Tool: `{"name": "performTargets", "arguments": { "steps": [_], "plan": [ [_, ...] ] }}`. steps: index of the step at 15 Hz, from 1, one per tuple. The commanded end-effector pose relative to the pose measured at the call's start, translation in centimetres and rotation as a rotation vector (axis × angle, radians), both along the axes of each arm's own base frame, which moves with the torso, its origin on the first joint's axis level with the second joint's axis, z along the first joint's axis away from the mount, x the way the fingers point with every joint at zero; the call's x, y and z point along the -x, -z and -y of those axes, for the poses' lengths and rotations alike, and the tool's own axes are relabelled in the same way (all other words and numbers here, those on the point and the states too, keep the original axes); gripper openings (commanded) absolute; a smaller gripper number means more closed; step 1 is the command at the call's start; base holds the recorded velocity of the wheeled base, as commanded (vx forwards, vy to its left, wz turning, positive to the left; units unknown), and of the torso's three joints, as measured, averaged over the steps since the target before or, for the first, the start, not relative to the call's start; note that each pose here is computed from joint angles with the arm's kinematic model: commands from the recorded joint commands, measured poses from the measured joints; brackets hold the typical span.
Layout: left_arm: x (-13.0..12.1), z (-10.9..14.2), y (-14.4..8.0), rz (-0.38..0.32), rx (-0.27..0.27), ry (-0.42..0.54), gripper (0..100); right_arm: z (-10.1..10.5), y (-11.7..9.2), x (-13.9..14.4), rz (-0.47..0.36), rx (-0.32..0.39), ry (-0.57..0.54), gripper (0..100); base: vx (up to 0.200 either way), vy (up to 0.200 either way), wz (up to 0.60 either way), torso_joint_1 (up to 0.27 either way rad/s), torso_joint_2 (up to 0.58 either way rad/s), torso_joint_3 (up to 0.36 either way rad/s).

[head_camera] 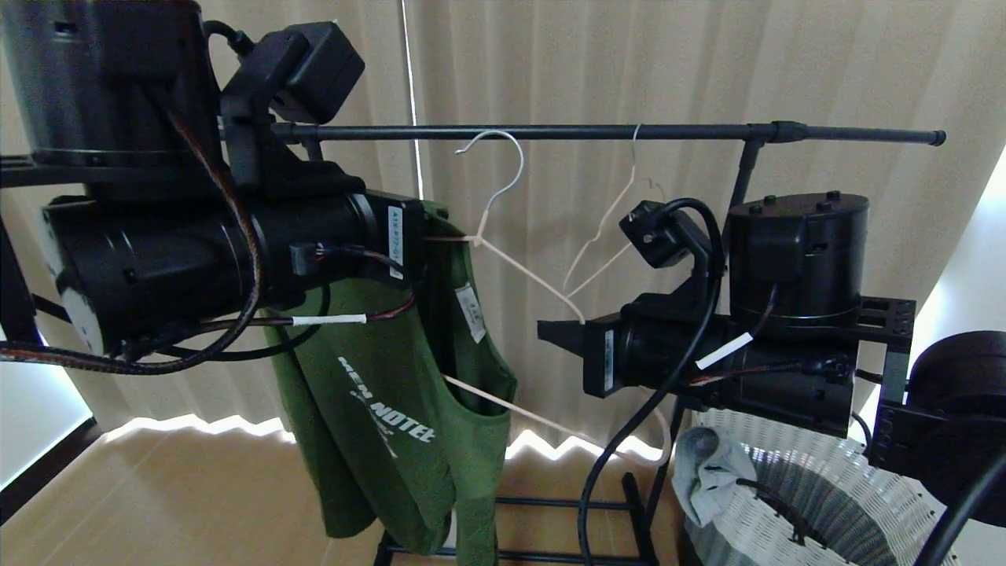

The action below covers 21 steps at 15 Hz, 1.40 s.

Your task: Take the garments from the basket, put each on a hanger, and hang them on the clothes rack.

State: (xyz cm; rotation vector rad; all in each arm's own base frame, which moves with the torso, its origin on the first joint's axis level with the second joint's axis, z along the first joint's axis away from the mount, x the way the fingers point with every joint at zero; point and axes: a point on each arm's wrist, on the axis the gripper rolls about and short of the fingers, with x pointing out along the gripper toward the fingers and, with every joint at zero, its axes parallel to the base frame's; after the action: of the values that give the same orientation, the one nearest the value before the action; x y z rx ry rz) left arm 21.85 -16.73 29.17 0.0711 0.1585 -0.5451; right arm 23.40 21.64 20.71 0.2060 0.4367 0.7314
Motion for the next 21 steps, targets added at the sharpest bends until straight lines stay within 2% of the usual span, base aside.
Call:
{"name": "performTargets", "arguments": {
  "steps": [1,3,5,8,16,17,21],
  "plan": [
    [0.7,-0.9,0.6,-0.007,-0.011,-0.007,0,0.8,-0.3,-0.6,0.007,-0.009,0.032,0,0.000,0.000,0.00,0.000,0.00,0.000],
    [0.8,-1.0,1.2,-0.003,-0.027,-0.004,0,1.0,-0.5,-0.9,0.012,-0.013,0.041,0,0.000,0.000,0.00,0.000,0.00,0.000],
    [0.6,-0.7,2.4,0.040,-0.082,0.015,0,0.8,-1.3,-1.1,0.033,-0.033,0.042,0,0.000,0.000,0.00,0.000,0.00,0.000],
    [0.8,-0.6,3.8,0.067,-0.122,0.124,0,0.7,-2.4,-1.3,0.062,-0.058,0.041,0,0.000,0.000,0.00,0.000,0.00,0.000],
    [0.9,-0.7,3.7,0.069,-0.115,0.129,0,1.0,-3.7,-0.5,0.093,-0.086,0.035,0,0.000,0.000,0.00,0.000,0.00,0.000],
    [0.9,-0.7,3.6,0.072,-0.113,0.129,100,1.1,-3.7,-0.5,0.094,-0.087,0.035,0,0.000,0.000,0.00,0.000,0.00,0.000],
    [1.8,-1.4,2.4,0.122,-0.085,0.129,100,1.3,-4.0,-0.2,0.101,-0.090,0.038,0,0.000,0.000,0.00,0.000,0.00,0.000]
  ]
}}
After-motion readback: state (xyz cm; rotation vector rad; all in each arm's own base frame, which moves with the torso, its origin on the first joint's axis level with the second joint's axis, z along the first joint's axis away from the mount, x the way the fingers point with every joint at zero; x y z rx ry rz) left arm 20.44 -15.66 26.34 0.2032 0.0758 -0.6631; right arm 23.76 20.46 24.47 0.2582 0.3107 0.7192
